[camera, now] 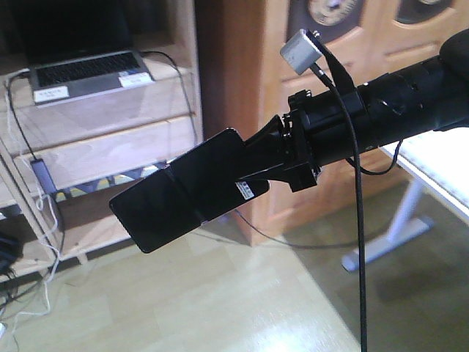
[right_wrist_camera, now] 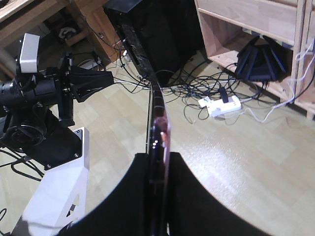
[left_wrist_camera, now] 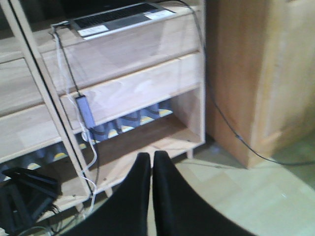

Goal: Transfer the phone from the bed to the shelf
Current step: 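Drive the base toward the wooden shelf with the laptop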

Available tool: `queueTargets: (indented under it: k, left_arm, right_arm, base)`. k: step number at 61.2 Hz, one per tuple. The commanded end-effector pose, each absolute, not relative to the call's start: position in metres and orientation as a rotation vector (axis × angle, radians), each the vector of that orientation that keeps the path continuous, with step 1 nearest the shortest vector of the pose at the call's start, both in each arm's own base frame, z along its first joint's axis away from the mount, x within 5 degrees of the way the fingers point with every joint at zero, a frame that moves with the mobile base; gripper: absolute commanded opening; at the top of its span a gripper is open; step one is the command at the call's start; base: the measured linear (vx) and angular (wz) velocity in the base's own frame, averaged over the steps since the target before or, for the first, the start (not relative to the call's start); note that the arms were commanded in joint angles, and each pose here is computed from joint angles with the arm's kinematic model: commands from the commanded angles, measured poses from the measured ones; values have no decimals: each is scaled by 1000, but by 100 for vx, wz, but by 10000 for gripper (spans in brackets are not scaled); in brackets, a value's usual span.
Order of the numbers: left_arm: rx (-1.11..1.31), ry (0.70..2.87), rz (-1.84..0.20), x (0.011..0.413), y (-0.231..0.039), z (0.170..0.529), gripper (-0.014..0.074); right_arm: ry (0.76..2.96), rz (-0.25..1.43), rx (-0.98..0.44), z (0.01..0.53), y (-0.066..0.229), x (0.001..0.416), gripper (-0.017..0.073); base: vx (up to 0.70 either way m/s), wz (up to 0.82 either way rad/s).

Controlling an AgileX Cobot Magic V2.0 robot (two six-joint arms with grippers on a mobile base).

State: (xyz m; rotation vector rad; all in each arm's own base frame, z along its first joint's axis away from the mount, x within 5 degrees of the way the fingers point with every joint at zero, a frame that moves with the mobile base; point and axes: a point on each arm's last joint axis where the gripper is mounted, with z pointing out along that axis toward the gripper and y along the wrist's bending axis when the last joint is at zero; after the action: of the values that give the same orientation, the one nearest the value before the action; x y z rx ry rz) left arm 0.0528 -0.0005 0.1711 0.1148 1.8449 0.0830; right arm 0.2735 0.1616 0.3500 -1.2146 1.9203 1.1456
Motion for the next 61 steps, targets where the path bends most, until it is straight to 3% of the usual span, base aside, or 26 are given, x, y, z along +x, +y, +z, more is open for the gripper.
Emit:
queueTargets:
  k: [1, 61]
  left_arm:
    - [102, 1745, 72, 54, -1, 186, 1]
    - [102, 1745, 72, 54, -1, 186, 1]
  right_arm:
    - [1798, 1234, -1228, 378, 161, 258, -2]
    - [1798, 1234, -1228, 378, 161, 258, -2]
  base:
    - [44, 30]
    - [40, 32]
